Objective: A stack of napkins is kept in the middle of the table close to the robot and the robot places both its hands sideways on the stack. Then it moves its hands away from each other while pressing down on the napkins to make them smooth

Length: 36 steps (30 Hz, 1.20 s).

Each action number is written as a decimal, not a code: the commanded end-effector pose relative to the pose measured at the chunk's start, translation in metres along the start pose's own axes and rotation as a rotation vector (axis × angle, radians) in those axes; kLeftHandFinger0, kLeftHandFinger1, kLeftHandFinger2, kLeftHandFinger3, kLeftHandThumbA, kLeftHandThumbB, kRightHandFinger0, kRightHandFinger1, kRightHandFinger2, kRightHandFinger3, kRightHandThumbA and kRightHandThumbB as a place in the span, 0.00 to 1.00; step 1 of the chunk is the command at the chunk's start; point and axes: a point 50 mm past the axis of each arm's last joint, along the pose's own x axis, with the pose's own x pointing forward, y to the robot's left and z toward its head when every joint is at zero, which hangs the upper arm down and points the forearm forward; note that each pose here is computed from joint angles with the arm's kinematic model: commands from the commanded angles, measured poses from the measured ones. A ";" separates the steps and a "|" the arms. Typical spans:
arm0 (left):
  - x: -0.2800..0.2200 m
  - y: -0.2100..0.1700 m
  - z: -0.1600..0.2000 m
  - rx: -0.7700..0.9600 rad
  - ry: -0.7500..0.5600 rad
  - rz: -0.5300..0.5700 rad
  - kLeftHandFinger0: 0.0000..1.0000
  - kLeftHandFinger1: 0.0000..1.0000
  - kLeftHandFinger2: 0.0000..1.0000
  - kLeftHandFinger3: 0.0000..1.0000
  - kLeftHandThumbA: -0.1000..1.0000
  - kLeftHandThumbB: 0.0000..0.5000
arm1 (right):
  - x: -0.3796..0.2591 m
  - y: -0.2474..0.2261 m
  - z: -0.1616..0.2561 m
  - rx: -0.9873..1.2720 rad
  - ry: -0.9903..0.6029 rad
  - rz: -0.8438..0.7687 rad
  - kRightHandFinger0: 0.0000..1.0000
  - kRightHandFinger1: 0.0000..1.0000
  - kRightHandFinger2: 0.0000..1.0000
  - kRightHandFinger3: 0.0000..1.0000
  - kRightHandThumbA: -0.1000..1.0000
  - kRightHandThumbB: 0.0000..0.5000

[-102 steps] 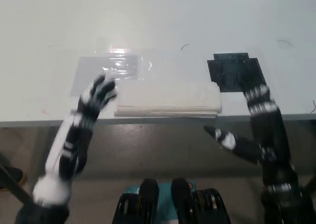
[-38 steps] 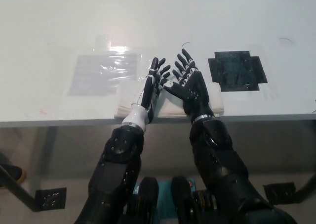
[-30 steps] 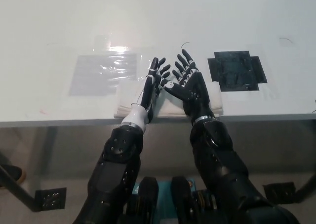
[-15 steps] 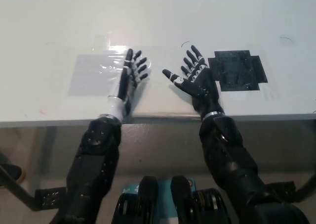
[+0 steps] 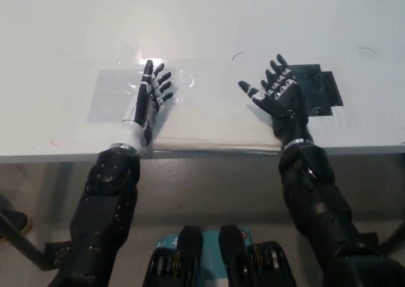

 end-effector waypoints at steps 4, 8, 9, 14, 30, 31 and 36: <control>0.012 0.012 0.028 -0.013 -0.076 0.015 1.00 1.00 1.00 1.00 1.00 0.70 | 0.008 -0.006 0.016 0.011 -0.051 0.000 1.00 1.00 1.00 1.00 1.00 0.34; 0.012 0.022 0.032 0.002 -0.082 0.020 1.00 1.00 1.00 1.00 1.00 0.69 | 0.010 -0.008 0.024 -0.005 -0.082 0.001 1.00 1.00 1.00 1.00 1.00 0.31; 0.013 0.028 0.036 0.004 -0.094 0.018 1.00 1.00 1.00 1.00 1.00 0.68 | 0.013 -0.009 0.030 -0.010 -0.103 -0.005 1.00 1.00 1.00 1.00 1.00 0.30; 0.009 0.048 0.051 0.042 -0.129 0.020 1.00 1.00 1.00 1.00 1.00 0.72 | 0.012 -0.010 0.048 -0.035 -0.179 0.031 1.00 1.00 1.00 1.00 1.00 0.31; -0.070 0.052 0.126 0.119 -0.453 -0.083 1.00 1.00 1.00 1.00 1.00 0.53 | -0.090 0.024 0.166 -0.102 -0.573 0.223 1.00 1.00 1.00 1.00 1.00 0.69; -0.073 0.050 0.127 0.122 -0.461 -0.083 1.00 1.00 1.00 1.00 1.00 0.53 | -0.094 0.025 0.168 -0.101 -0.580 0.225 1.00 1.00 1.00 1.00 1.00 0.70; -0.135 0.029 0.130 0.142 -0.563 -0.143 1.00 1.00 1.00 1.00 1.00 0.58 | -0.163 0.027 0.174 -0.230 -0.709 0.279 1.00 1.00 1.00 1.00 1.00 0.57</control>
